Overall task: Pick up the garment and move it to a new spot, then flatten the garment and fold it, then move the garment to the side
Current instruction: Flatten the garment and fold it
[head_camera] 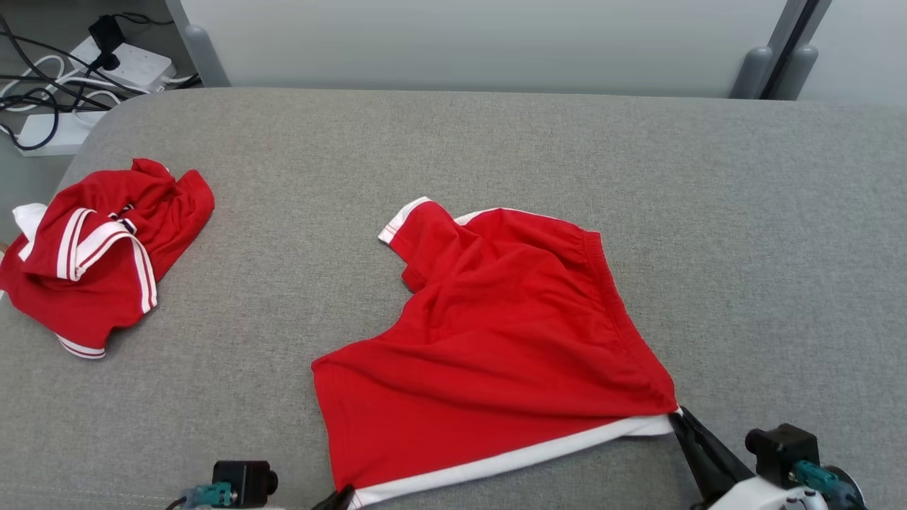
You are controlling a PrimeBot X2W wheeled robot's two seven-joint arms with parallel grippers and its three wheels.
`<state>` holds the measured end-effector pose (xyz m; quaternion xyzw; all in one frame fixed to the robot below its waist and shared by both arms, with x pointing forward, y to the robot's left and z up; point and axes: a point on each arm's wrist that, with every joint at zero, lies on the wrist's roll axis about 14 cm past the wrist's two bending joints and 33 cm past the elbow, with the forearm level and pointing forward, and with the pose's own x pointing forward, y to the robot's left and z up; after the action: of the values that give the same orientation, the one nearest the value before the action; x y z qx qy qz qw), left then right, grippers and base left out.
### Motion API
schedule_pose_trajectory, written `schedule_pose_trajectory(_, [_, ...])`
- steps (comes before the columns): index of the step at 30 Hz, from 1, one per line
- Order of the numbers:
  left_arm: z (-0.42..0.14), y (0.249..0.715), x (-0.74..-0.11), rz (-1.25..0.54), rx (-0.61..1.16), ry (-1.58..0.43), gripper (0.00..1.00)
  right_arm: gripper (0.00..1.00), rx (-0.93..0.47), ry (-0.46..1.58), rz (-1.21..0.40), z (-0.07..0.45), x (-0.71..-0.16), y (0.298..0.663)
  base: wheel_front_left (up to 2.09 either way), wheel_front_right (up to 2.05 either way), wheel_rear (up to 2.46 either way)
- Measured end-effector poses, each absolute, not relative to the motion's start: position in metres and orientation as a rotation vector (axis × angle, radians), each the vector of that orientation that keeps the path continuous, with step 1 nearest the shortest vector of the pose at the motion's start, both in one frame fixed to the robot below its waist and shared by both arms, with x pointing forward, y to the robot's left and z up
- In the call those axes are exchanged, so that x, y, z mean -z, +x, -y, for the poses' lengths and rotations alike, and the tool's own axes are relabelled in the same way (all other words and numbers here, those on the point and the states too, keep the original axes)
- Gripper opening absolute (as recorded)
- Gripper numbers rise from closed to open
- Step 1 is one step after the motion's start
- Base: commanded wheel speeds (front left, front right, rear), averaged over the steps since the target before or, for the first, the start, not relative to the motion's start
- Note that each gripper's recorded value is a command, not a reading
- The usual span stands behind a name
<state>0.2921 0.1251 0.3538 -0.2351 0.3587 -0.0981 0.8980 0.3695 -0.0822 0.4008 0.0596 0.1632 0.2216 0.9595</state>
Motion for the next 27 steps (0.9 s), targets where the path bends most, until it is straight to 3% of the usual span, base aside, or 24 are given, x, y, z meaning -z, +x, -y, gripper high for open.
schedule_pose_trajectory(9, [-0.129, 0.270, -0.394, -0.763, 0.242, -0.477, 0.00, 0.00, -0.381, 0.192, -0.453, 0.106, -0.397, 0.323, 0.00, 0.00, 0.00])
schedule_pose_trajectory(13, [-0.133, 0.296, -0.416, -0.722, 0.284, -0.450, 0.00, 0.00, -0.354, 0.290, -0.476, 0.109, -0.409, 0.337, 0.00, 0.00, 0.00])
schedule_pose_trajectory(16, [-0.121, 0.348, -0.439, -0.677, 0.387, -0.447, 0.00, 0.00, -0.383, 0.303, -0.474, 0.110, -0.423, 0.384, 0.00, 0.00, 0.00])
schedule_pose_trajectory(18, [-0.122, 0.398, -0.455, -0.665, 0.427, -0.401, 0.00, 0.00, -0.417, 0.234, -0.409, 0.112, -0.455, 0.441, 0.00, 0.00, 0.00])
schedule_pose_trajectory(20, [-0.129, 0.458, -0.488, -0.591, 0.420, -0.350, 0.00, 0.00, -0.414, 0.164, -0.259, 0.119, -0.522, 0.505, 0.00, 0.00, 0.00])
schedule_pose_trajectory(24, [-0.133, 0.567, -0.646, -0.120, 0.406, -0.361, 0.00, 0.00, -0.380, 0.051, 0.026, 0.127, -0.675, 0.577, 0.00, 0.00, 0.00])
schedule_pose_trajectory(27, [-0.131, 0.582, -0.752, 0.190, 0.421, -0.304, 0.00, 0.00, -0.360, -0.063, 0.164, 0.124, -0.744, 0.581, 0.00, 0.00, 0.00])
